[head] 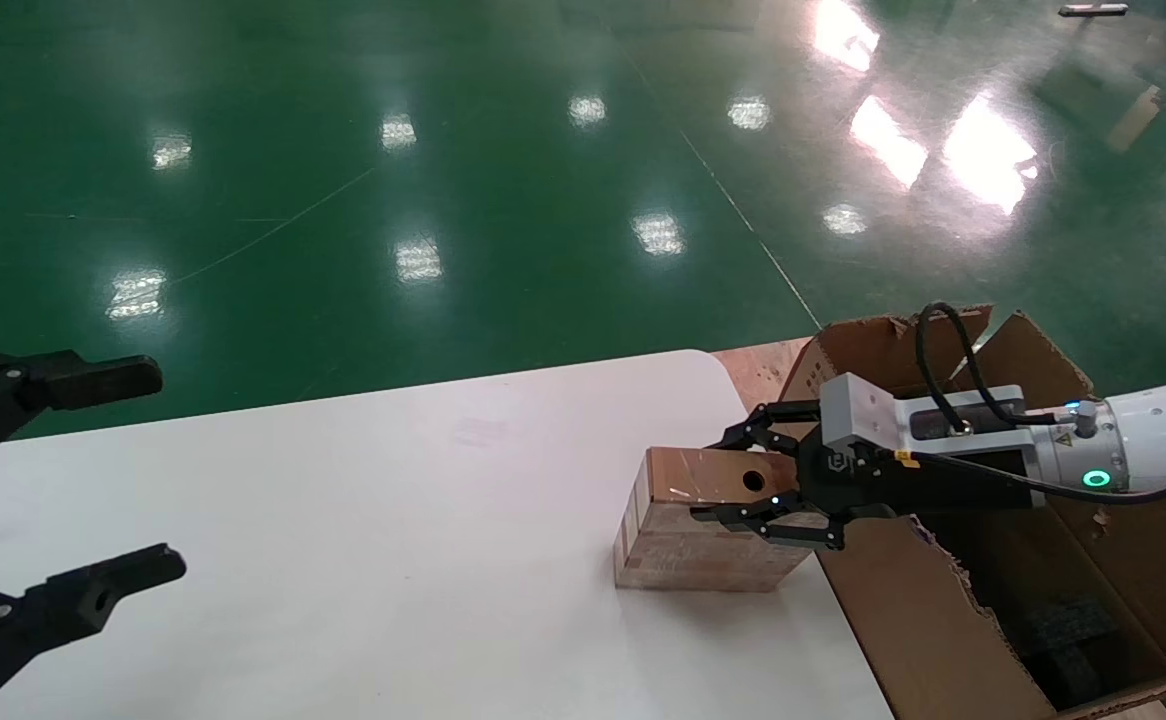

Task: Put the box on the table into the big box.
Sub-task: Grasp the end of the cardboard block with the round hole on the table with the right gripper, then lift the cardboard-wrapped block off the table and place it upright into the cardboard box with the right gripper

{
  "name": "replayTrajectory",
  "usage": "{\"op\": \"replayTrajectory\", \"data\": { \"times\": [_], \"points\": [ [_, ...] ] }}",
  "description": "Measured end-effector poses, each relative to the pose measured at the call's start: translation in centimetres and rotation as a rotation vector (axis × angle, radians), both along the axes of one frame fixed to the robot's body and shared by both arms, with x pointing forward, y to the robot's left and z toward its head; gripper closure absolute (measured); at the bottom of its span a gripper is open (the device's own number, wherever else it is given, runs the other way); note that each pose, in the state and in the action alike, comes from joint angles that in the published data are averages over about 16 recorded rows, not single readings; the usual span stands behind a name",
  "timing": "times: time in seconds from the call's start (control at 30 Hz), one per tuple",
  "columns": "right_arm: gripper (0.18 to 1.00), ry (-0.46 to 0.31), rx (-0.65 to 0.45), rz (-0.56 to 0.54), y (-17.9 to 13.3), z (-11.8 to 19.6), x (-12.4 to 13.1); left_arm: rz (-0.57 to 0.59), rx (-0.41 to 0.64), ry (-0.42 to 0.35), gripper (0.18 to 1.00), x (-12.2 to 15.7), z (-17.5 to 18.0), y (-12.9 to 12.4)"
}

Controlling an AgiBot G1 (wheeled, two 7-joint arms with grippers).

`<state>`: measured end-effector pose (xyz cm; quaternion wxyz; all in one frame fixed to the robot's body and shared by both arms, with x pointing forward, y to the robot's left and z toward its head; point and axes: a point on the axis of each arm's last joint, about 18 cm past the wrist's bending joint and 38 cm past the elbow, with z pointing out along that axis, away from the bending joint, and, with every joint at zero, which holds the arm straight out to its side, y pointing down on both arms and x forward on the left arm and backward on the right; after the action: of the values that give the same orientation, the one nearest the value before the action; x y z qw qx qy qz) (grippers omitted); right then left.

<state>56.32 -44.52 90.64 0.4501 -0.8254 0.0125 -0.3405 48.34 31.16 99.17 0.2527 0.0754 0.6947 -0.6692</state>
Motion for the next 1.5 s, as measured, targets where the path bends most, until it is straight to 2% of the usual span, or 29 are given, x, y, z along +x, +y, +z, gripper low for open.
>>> {"op": "replayTrajectory", "data": {
  "times": [0.1,0.3,0.43,0.6,0.77,0.93,1.13,1.5],
  "points": [
    [0.637,-0.005,0.027,0.004,0.2,1.4,-0.4,0.000,0.000,0.000,0.289,0.0,0.0,0.0],
    [0.693,-0.025,0.103,0.006,0.3,5.7,-2.2,0.000,0.000,0.000,0.226,0.0,0.0,0.0],
    [0.696,-0.047,0.163,-0.020,-0.5,9.1,-4.0,0.000,0.000,0.000,0.202,0.0,0.0,0.0],
    [0.699,-0.099,0.210,-0.114,-3.4,12.5,-6.3,0.000,0.000,0.000,0.188,0.0,0.0,0.0],
    [0.700,-0.156,0.229,-0.272,-8.0,14.3,-8.6,0.000,0.000,0.000,0.184,0.0,0.0,0.0],
    [0.702,-0.176,0.234,-0.451,-13.1,14.0,-10.5,0.000,0.000,0.000,0.184,0.0,0.0,0.0],
    [0.703,-0.135,0.238,-0.607,-17.3,11.5,-11.7,0.000,0.000,0.000,0.184,0.0,0.0,0.0],
    [0.704,-0.035,0.272,-0.711,-19.9,6.0,-10.9,0.000,0.000,0.000,0.184,0.0,0.0,0.0]
  ]
}}
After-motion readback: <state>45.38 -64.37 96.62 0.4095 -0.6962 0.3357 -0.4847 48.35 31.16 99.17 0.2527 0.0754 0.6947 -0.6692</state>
